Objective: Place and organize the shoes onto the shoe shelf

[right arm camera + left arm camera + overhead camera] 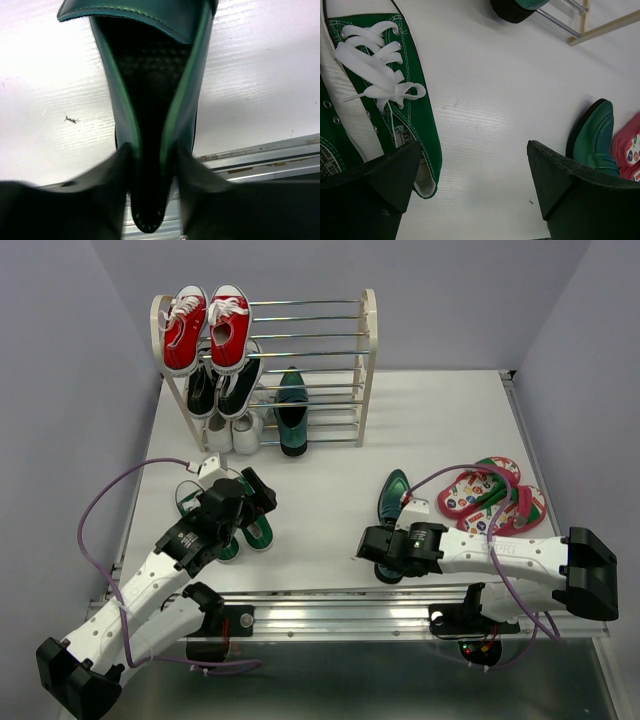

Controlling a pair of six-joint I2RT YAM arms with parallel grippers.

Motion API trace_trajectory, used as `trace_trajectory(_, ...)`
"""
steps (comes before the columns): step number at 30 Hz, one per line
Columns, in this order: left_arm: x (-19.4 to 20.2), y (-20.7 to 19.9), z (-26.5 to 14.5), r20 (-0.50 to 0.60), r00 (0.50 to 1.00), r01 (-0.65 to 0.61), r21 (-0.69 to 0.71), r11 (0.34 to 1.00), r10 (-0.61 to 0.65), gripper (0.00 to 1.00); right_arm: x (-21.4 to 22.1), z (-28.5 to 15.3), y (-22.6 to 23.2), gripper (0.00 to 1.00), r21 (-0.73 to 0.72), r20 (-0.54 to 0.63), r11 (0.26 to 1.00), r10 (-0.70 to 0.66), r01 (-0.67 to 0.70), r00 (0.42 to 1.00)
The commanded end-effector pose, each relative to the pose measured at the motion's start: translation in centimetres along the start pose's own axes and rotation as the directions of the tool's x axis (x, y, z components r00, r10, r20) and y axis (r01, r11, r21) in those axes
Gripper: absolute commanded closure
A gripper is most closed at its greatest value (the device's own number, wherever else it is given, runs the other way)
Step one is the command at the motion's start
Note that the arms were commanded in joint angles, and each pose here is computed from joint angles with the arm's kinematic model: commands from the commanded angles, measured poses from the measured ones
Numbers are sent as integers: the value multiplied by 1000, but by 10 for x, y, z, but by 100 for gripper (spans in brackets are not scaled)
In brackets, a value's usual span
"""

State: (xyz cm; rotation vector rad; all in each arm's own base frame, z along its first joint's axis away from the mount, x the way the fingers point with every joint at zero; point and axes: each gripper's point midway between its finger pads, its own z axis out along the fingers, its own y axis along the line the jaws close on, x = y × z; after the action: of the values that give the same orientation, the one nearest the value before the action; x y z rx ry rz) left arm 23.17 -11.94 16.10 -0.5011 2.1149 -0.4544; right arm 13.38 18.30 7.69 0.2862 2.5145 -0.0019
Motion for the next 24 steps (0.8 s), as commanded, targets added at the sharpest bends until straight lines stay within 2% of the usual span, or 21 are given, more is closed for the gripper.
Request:
trace_trajectory(1,-4,-1,0,25,1000,4,6,1000,-4,1,-17,-2,1,73,-5,90,1000,30,-29,996)
trace_trajectory(2,-4,-1,0,25,1000,4,6,1000,-4,1,-19,-3,1,78,-6,93,1000,25,-24,995)
trace_trajectory(3,-4,-1,0,25,1000,7,5,1000,-7,1,-23,-6,1,99,-9,106,1000,3,-2,994)
trace_trajectory(12,-4,1,1,27,1000,4,-3,1000,-4,1,-56,-29,23,99,-102,212,978,-159,183,964)
trace_trajectory(17,-4,2,1,30,1000,4,-9,1000,-4,1,-74,-38,33,99,-117,277,972,-167,206,946)
trace_trajectory(24,-5,2,1,31,999,7,-12,1000,-6,1,-93,-57,65,99,-247,345,949,-102,195,933)
